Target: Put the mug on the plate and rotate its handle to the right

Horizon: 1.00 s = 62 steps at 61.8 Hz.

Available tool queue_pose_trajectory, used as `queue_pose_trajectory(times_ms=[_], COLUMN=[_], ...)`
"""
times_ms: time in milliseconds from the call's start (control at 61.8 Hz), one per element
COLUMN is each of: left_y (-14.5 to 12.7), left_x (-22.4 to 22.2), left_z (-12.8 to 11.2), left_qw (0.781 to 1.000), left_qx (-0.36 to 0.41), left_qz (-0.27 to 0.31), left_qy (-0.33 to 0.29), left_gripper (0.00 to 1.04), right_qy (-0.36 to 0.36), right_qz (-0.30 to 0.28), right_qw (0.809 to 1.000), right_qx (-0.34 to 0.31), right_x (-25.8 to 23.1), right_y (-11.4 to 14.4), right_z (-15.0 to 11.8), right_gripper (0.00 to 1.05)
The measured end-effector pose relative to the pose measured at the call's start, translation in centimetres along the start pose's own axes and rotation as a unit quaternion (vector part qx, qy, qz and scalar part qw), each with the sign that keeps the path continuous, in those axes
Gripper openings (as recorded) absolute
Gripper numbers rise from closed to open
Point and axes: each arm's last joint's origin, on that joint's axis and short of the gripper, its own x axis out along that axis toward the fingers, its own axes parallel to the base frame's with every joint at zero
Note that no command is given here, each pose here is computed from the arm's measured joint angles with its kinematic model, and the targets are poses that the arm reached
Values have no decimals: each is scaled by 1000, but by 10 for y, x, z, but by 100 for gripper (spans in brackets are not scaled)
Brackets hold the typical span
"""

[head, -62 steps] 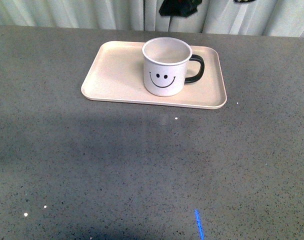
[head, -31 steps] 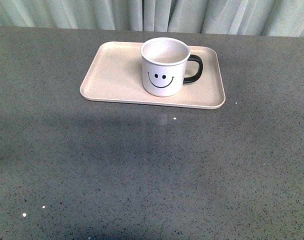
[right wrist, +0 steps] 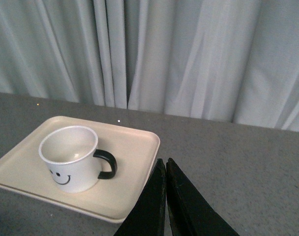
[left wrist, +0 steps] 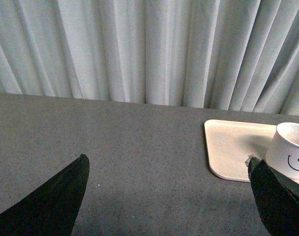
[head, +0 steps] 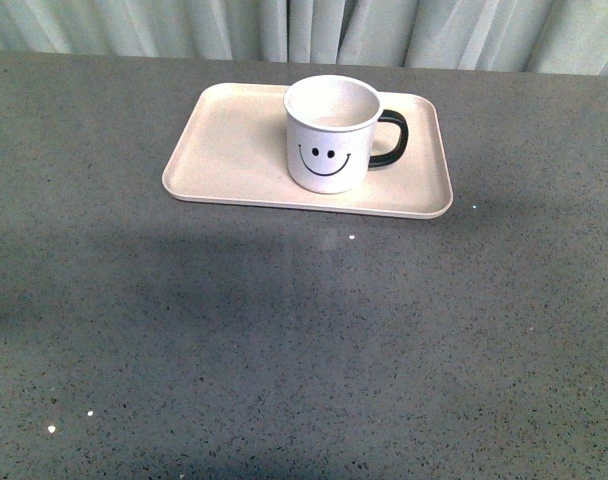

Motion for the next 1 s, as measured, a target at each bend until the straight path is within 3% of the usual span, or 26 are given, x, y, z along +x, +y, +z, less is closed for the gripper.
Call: queue_pose_trajectory(times_ms=[340,1003], left_y=[0,0], left_x=[0,0], left_z=[0,0], left_qw=[1000,1000], left_qx=[0,0], left_qz=[0,0], left_qy=[0,0], left_gripper=[95,95], right_qy=[7,-11], right_qz=[-10,-10], right_qw=[1000,1000], right_qx=[0,0], right_x=[-43,-85], right_y=[-4,-3], right_z=[-18,-7], right_gripper=[2,2])
